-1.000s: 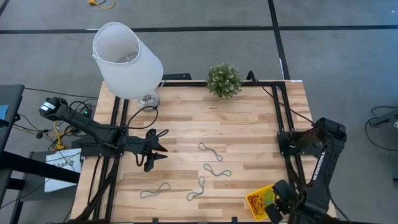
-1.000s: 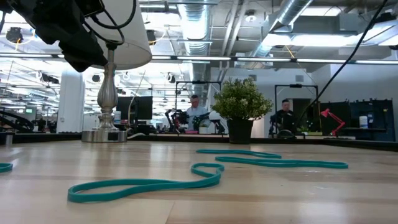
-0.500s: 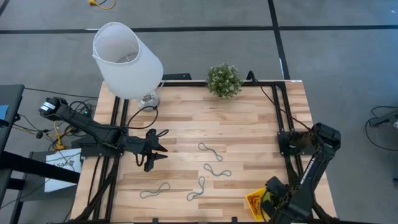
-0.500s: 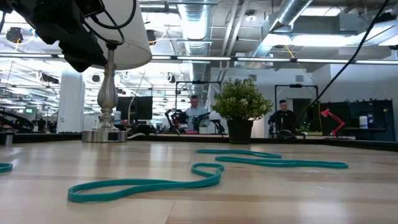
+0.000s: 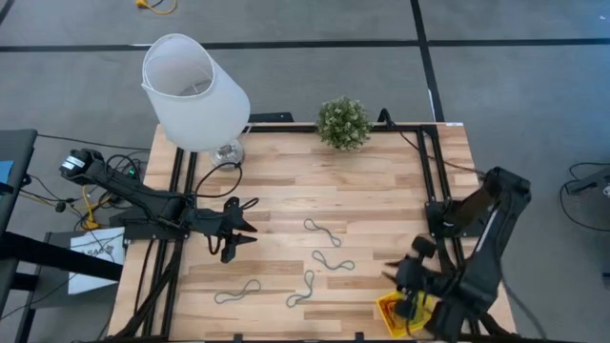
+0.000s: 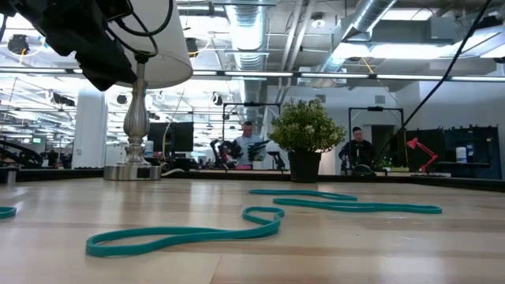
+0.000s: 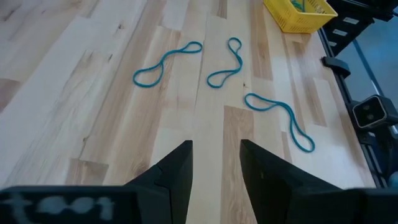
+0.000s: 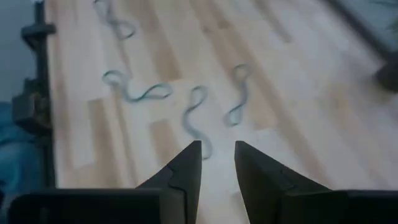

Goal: Pick and place rubber bands into bin
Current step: Put the blue rubber band into the yellow basket

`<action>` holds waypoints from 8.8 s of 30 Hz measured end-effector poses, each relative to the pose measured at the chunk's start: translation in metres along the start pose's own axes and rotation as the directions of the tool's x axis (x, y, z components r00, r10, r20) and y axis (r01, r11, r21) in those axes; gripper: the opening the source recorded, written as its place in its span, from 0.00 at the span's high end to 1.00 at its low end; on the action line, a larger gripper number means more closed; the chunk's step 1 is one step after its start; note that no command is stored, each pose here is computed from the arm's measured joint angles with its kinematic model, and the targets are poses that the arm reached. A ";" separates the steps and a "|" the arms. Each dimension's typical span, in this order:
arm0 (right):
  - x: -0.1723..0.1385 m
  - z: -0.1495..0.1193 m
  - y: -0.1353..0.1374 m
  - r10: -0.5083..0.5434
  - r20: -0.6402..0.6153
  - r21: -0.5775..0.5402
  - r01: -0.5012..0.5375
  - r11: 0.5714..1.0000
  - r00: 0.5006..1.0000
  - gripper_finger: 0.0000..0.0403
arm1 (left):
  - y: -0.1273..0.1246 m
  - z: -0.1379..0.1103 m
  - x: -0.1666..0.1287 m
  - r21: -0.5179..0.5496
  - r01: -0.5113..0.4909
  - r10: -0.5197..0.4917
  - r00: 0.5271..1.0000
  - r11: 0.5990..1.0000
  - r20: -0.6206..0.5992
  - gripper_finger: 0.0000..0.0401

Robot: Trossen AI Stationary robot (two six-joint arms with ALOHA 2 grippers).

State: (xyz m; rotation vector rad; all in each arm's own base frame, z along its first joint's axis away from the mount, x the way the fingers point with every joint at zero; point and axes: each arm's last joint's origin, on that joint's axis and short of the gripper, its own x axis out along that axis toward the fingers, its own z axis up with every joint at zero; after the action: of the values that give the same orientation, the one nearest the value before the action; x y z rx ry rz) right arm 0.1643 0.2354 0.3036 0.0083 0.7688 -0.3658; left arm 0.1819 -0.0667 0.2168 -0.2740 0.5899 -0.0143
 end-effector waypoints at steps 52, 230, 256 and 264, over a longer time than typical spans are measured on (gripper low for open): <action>0.231 -0.010 0.006 0.338 -0.258 -0.042 -0.360 0.932 0.905 0.77 | 0.002 0.001 0.000 0.080 -0.060 0.058 0.998 0.995 0.029 0.70; 0.195 0.048 -0.077 0.062 -0.392 0.247 0.040 0.968 0.918 1.00 | 0.005 -0.006 0.000 0.085 -0.094 0.097 0.995 0.992 -0.032 0.70; -0.018 -0.049 -0.003 0.391 -0.487 0.675 0.053 0.736 0.781 1.00 | 0.007 -0.009 -0.001 0.070 -0.108 0.112 0.992 0.992 -0.065 0.70; 0.015 -0.075 0.022 0.211 -0.650 0.514 0.218 0.829 0.730 0.92 | 0.007 -0.009 -0.001 0.069 -0.106 0.111 0.992 0.992 -0.065 0.70</action>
State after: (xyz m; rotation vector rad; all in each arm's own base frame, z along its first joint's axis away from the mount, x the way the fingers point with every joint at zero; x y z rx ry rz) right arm 0.1307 0.2619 0.2371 0.7537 1.3814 -0.6003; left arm 0.1761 -0.0623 0.2084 -0.1785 0.6712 0.0621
